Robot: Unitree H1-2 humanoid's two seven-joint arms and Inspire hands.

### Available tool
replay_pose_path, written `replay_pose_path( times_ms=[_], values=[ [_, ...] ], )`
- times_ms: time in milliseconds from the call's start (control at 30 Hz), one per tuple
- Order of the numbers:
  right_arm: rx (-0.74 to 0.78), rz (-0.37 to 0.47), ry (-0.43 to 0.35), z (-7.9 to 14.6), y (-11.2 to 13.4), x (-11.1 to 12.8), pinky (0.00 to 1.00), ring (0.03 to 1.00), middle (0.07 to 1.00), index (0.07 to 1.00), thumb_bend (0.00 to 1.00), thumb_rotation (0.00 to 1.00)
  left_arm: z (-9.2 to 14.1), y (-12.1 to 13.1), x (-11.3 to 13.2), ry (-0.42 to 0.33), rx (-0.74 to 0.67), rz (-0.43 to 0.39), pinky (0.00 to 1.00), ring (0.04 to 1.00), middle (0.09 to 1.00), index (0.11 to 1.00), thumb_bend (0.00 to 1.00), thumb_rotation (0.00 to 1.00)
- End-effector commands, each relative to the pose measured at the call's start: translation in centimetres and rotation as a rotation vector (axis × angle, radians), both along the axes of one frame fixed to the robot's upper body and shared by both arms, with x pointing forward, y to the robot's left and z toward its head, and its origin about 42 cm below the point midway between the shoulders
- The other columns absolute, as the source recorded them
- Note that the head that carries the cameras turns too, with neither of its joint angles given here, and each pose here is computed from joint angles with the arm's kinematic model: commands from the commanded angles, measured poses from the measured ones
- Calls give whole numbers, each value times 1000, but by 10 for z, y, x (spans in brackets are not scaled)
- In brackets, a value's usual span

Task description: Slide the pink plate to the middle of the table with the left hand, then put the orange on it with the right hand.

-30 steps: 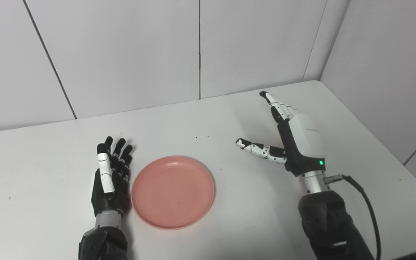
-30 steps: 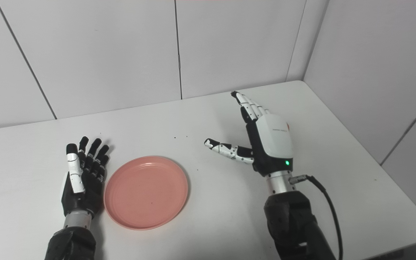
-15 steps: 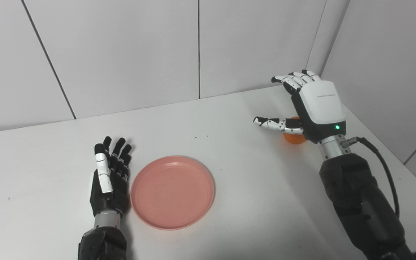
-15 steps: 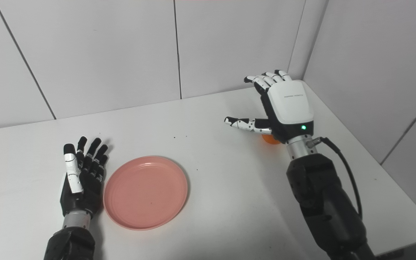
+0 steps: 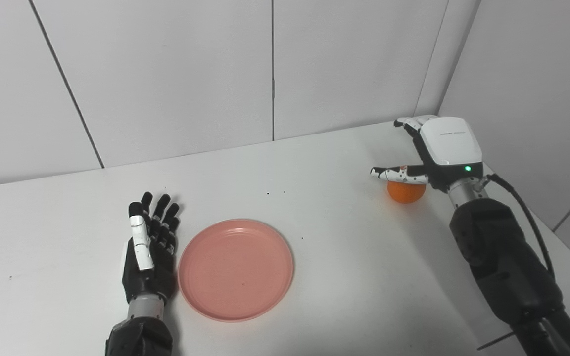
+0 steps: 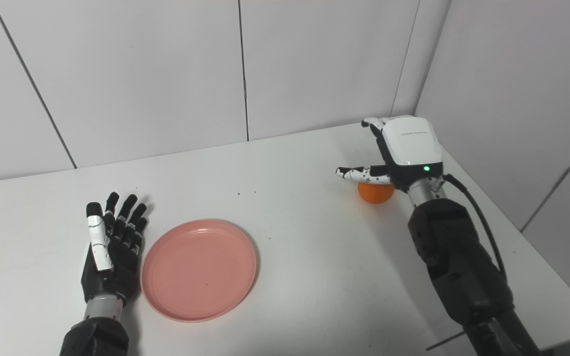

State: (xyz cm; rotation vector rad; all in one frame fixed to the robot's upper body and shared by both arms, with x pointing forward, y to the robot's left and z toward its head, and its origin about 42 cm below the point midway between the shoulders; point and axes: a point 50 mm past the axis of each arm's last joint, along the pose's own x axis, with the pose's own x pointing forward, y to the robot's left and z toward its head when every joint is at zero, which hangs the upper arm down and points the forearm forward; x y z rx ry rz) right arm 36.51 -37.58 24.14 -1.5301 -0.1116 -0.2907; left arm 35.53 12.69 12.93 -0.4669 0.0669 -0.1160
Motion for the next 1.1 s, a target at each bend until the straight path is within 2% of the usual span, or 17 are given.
replay_pose_path(
  times_ms=[0, 267, 433, 900, 1067],
  values=[
    [-21, -24, -78, 30, -12, 9, 697, 744, 758, 765, 839, 826, -31, -8, -16, 168, 0, -2, 1000, 934, 947, 989, 741, 889],
    [-23, -48, -3, 25, -23, 23, 641, 712, 748, 766, 836, 795, -32, -10, -17, 162, 3, -8, 1000, 937, 953, 996, 745, 898],
    [12, -47, 9, 25, -25, 29, 632, 705, 754, 763, 851, 821, -31, -10, -18, 165, 1, -11, 1000, 938, 953, 1000, 754, 895],
    [69, -52, 60, 5, -23, 43, 610, 684, 732, 742, 859, 774, -30, -10, -20, 166, -3, -11, 1000, 925, 947, 1000, 769, 877],
    [69, -54, 77, -1, -23, 43, 550, 635, 701, 736, 841, 787, -30, -10, -21, 151, 14, -16, 1000, 921, 947, 1000, 770, 881]
  ],
)
